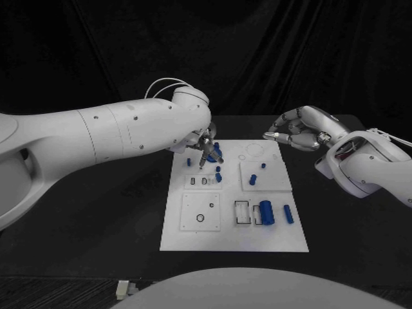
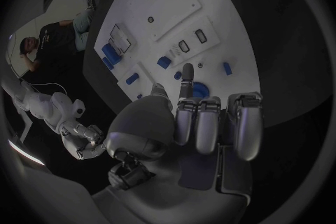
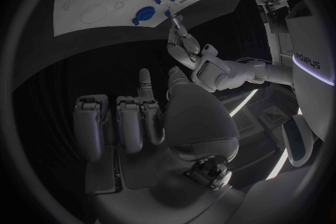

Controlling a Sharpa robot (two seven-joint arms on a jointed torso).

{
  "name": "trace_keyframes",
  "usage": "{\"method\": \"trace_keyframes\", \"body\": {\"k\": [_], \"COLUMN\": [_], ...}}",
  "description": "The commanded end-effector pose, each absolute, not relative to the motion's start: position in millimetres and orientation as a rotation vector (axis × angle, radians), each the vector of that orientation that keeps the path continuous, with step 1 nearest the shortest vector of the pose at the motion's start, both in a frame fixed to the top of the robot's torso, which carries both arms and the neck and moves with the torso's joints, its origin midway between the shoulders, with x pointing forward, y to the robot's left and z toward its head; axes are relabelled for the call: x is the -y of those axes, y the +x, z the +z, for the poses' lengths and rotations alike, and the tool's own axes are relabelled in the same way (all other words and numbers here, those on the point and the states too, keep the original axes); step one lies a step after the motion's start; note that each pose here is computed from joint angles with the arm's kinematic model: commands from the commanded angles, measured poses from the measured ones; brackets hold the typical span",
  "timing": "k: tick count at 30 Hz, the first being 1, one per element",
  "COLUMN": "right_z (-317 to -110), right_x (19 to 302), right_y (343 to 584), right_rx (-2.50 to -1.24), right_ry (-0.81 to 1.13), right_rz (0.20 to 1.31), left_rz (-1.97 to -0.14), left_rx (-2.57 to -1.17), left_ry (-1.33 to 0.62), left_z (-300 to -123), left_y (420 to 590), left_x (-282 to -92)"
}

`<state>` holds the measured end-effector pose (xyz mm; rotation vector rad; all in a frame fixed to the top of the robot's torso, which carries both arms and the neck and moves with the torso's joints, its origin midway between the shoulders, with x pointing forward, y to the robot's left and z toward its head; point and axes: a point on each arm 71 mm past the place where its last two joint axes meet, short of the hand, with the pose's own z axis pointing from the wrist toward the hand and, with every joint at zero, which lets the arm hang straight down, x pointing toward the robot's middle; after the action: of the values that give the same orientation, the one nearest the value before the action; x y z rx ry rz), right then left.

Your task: Assemble the parts on the task board

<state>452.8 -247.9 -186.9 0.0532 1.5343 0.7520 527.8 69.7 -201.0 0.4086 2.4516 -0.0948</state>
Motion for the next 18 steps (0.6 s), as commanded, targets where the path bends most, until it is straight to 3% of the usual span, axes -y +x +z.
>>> {"method": "trace_keyframes", "body": {"k": [1,18], "right_z": [-190,-197], "right_x": [248,249], "right_y": [453,453], "right_rx": [-1.557,-1.581], "right_ry": [0.067,0.077], "right_rz": [0.739,0.726], "left_rz": [-0.136,-0.241], "left_rx": [-2.432,-2.48], "left_ry": [0.353,0.263], "left_z": [-205.4,-218.8], "left_y": [527.3,520.8], "left_x": [-66.8,-59.5]}}
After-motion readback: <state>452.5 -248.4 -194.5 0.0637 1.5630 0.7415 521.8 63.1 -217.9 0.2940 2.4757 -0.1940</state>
